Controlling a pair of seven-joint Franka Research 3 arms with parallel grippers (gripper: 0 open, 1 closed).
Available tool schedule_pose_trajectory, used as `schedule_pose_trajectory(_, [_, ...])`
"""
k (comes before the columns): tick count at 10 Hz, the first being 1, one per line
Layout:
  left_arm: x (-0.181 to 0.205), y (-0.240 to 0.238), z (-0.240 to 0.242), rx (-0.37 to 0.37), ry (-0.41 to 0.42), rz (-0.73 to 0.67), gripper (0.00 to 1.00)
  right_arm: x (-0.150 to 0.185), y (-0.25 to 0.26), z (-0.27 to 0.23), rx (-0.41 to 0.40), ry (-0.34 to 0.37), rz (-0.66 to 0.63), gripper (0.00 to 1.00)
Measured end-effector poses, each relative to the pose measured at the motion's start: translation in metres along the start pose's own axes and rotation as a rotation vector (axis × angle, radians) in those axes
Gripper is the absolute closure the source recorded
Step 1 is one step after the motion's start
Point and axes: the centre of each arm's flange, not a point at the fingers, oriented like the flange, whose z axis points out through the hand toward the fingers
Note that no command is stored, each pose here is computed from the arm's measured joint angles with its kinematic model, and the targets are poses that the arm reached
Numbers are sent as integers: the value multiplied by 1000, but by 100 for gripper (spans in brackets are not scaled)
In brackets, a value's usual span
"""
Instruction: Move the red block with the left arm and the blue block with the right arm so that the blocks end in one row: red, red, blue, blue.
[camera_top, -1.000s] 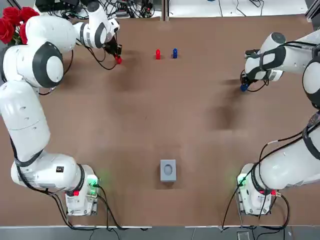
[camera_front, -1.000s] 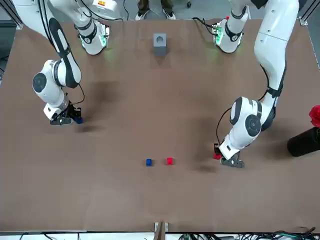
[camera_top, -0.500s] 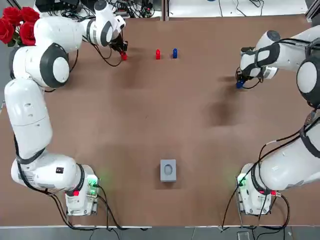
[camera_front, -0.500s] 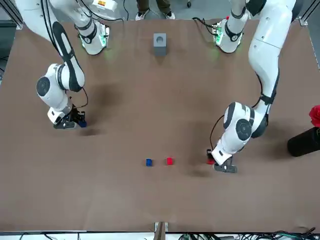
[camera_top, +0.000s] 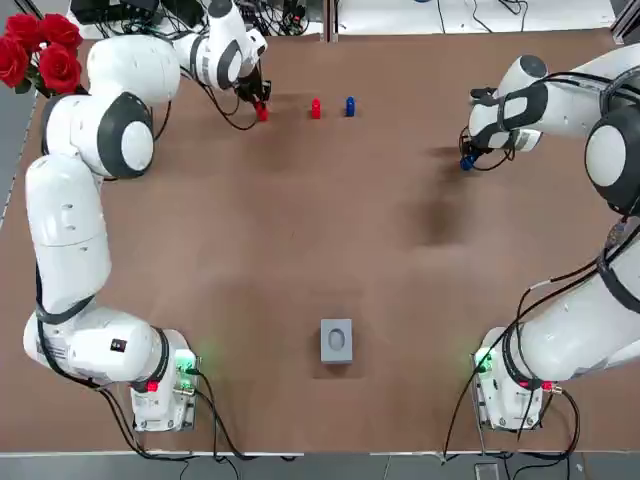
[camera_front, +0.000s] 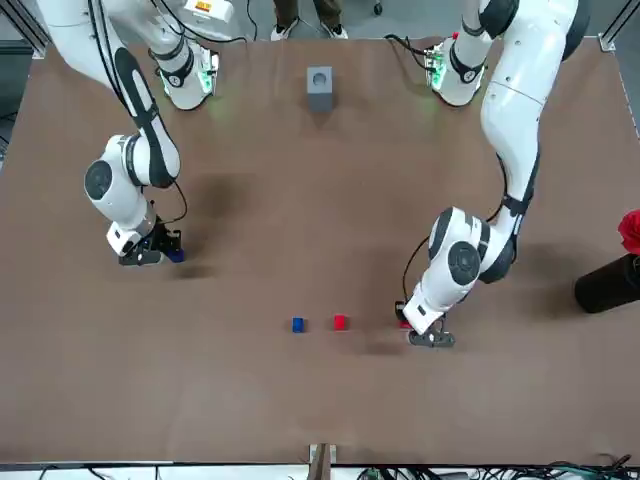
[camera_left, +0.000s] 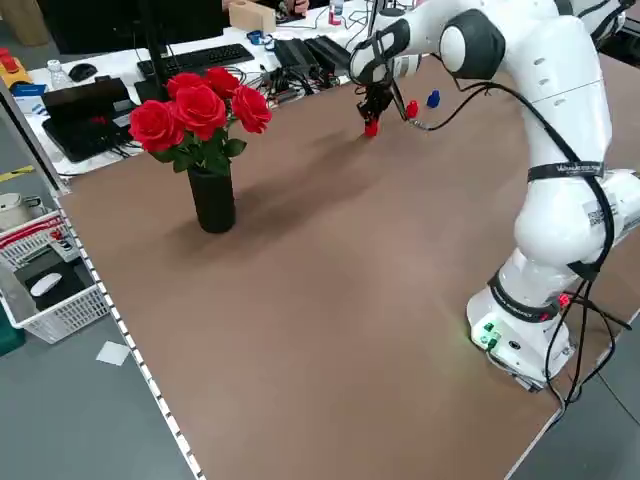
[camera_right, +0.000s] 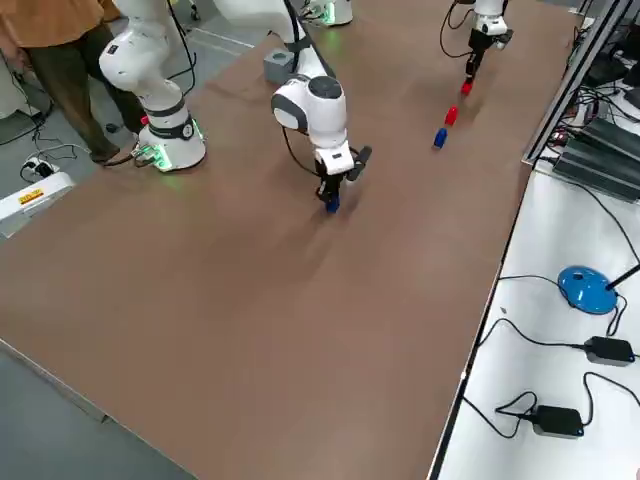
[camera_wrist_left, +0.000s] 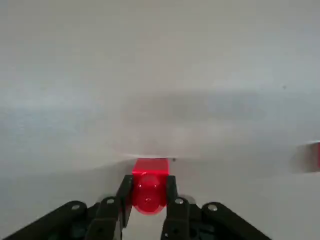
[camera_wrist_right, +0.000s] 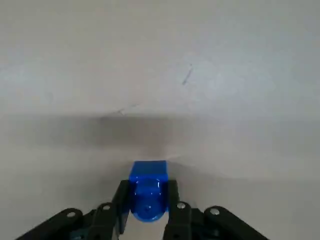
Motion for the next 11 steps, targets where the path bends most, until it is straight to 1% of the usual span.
schedule_pose_trajectory(4, [8,34,5,-13,19,3,70,24,-30,3,13,23,2,66])
schedule_pose_trajectory(6, [17,37,6,-9,26,2,70,40,-39,4,17,20,1,66])
schedule_pose_trajectory(8, [21,37,7,11,38,7,70,55,-62,3,25,8,6,66])
schedule_pose_trajectory(11, [23,39,7,18,42,10,70,71,-85,6,28,23,15,66])
